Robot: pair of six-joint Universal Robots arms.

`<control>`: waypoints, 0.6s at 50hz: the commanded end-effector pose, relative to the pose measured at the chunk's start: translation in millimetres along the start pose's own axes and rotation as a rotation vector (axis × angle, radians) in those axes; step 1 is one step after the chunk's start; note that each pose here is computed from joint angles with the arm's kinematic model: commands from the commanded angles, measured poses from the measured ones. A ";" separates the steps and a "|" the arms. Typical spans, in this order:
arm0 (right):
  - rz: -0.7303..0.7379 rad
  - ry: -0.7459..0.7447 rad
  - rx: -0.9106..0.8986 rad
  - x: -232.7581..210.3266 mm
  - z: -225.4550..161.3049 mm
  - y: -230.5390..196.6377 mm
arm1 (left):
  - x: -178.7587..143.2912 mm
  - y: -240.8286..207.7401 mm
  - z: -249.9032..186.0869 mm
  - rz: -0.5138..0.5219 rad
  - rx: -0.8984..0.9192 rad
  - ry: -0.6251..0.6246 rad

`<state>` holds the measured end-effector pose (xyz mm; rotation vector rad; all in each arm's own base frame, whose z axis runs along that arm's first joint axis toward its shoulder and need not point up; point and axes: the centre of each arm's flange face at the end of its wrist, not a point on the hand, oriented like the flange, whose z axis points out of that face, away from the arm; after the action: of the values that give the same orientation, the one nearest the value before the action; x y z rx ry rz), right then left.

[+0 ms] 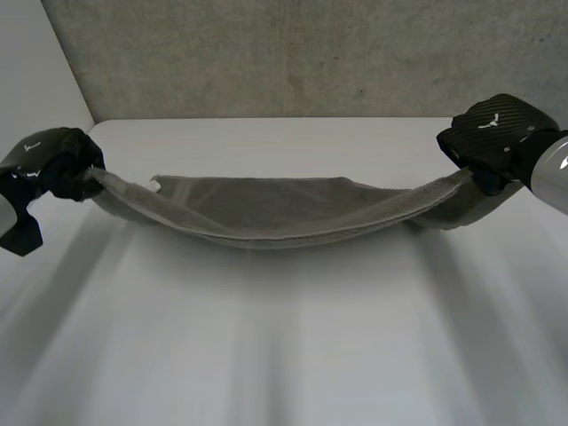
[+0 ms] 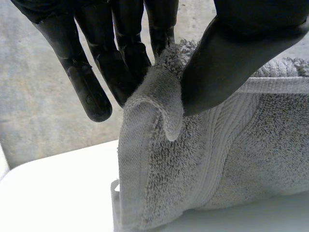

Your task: Fold the towel.

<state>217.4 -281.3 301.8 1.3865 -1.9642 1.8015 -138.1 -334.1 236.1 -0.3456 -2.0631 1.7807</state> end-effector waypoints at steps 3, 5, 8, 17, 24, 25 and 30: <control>0.001 -0.003 -0.025 1.3 28.2 14.7 | 2.4 11.0 2.5 -0.009 -0.026 0.024; 0.001 -0.007 -0.026 -0.5 38.7 18.3 | -1.5 16.0 8.7 -0.015 -0.035 0.024; 0.008 -0.005 -0.035 -3.3 58.6 28.8 | -11.5 24.5 25.2 -0.021 -0.047 0.014; -0.007 0.051 -0.040 -26.5 119.2 52.6 | -14.6 43.7 83.3 -0.002 -0.042 -0.002; 0.036 0.115 -0.017 -38.5 150.9 62.5 | -28.5 54.8 123.5 0.023 -0.003 -0.076; 0.044 0.123 -0.006 -41.5 156.5 63.6 | -27.5 58.1 132.5 0.030 0.005 -0.083; 0.038 0.128 0.025 -53.5 170.8 66.3 | -30.9 64.2 151.2 0.041 0.023 -0.099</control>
<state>269.0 -399.0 187.1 1.2242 -1.9465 1.8371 -175.6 -452.3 160.9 -0.3114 -2.1195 1.8383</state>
